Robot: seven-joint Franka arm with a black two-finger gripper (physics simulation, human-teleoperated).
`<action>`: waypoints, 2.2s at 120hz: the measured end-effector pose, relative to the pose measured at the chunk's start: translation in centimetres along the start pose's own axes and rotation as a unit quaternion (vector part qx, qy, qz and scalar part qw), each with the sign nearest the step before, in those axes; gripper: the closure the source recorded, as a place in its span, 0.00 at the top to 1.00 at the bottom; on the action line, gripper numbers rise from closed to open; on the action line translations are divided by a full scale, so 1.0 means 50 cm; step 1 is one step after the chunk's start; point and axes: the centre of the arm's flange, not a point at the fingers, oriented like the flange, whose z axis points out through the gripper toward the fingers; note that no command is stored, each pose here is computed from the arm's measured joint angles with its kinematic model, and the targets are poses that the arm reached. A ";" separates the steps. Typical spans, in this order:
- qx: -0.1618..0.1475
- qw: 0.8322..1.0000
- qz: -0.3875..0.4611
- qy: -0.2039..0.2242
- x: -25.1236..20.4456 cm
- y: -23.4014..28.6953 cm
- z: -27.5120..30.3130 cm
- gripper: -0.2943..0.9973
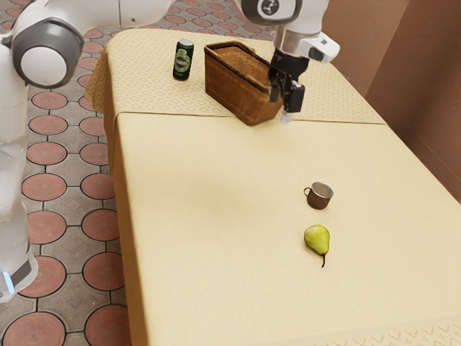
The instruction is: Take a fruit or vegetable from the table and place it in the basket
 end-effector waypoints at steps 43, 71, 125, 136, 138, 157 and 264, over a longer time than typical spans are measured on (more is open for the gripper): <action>-0.023 0.999 -0.037 0.008 0.005 0.043 -0.016 0.77; -0.032 0.979 -0.201 -0.014 0.026 0.141 0.032 0.77; -0.003 0.863 -0.505 -0.024 0.052 0.150 0.091 0.77; 0.003 0.846 -0.532 -0.028 0.080 0.179 0.151 0.77; 0.003 0.843 -0.537 -0.028 0.086 0.183 0.162 0.77; 0.002 0.814 -0.580 -0.027 0.105 0.221 0.225 0.76; -0.018 0.710 -0.703 -0.020 0.162 0.336 0.353 0.77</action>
